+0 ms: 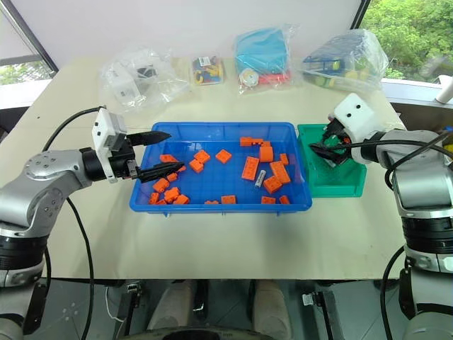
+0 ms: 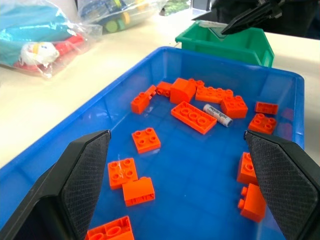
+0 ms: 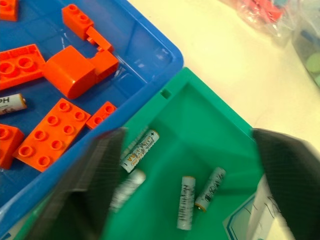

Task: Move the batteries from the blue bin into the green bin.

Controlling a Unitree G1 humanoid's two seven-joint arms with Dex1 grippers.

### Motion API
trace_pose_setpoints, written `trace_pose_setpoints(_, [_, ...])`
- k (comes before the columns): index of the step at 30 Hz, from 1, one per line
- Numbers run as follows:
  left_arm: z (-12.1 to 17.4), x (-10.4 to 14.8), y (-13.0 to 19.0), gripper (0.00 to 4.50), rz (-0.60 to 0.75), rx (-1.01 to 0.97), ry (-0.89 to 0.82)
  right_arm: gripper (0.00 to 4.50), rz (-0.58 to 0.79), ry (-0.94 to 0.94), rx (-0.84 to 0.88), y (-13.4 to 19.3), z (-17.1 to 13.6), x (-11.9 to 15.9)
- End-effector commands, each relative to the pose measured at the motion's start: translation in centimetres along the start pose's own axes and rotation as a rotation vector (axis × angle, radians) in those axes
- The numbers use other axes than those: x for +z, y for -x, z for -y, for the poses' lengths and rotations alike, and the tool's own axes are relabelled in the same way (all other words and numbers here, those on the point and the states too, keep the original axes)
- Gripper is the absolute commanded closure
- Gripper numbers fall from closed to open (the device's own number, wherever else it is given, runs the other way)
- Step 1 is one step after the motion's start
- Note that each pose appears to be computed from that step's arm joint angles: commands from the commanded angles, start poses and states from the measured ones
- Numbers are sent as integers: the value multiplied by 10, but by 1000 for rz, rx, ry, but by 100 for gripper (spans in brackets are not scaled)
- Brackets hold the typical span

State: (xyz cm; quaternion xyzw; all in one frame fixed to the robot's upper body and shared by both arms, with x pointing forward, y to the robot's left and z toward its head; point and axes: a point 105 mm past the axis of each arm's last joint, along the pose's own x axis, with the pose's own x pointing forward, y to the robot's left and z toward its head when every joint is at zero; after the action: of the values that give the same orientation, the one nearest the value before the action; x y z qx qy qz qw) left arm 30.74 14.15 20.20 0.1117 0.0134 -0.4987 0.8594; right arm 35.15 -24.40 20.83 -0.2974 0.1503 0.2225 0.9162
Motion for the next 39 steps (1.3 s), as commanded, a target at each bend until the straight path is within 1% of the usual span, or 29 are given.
trace_pose_setpoints(1, [0, 11, 0, 0, 29, -7, -50, 25, 98, 92, 43, 2, -7, 35])
trace_pose_setpoints(3, [0, 11, -1, 0, 28, -7, -53, 25, 124, 127, 113, -3, -22, 44])
trace_pose_setpoints(5, [0, 12, 0, 0, 30, -3, -57, 25, 129, 114, 227, -15, -47, 50])
trace_pose_setpoints(9, [1, 12, 2, 0, 29, 10, -61, 25, 71, 74, 391, -32, -89, 42])
trace_pose_setpoints(12, [2, 10, 5, 0, 25, 21, -59, 25, 28, 70, 450, -39, -108, 34])
trace_pose_setpoints(19, [4, 9, 11, 0, 19, 45, -62, 25, -48, 30, 493, -55, -122, 20])
trace_pose_setpoints(31, [5, 10, 13, 0, 19, 62, -62, 25, -113, 75, 518, -68, -128, -4])
trace_pose_setpoints(33, [6, 11, 13, 0, 18, 61, -63, 77, -108, 83, 520, -69, -128, -5])
trace_pose_setpoints(34, [6, 11, 13, 0, 17, 56, -63, 111, -102, 83, 521, -68, -129, -4])
trace_pose_setpoints(35, [7, 11, 12, 0, 17, 46, -61, 154, -89, 74, 522, -65, -128, -1])
trace_pose_setpoints(36, [8, 11, 11, 0, 17, 36, -59, 185, -73, 63, 517, -62, -125, 3])
trace_pose_setpoints(38, [10, 12, 10, 0, 17, 16, -55, 185, -49, 39, 502, -57, -119, 10])
trace_pose_setpoints(39, [11, 12, 10, 0, 17, 3, -56, 185, -31, 23, 479, -53, -112, 16])
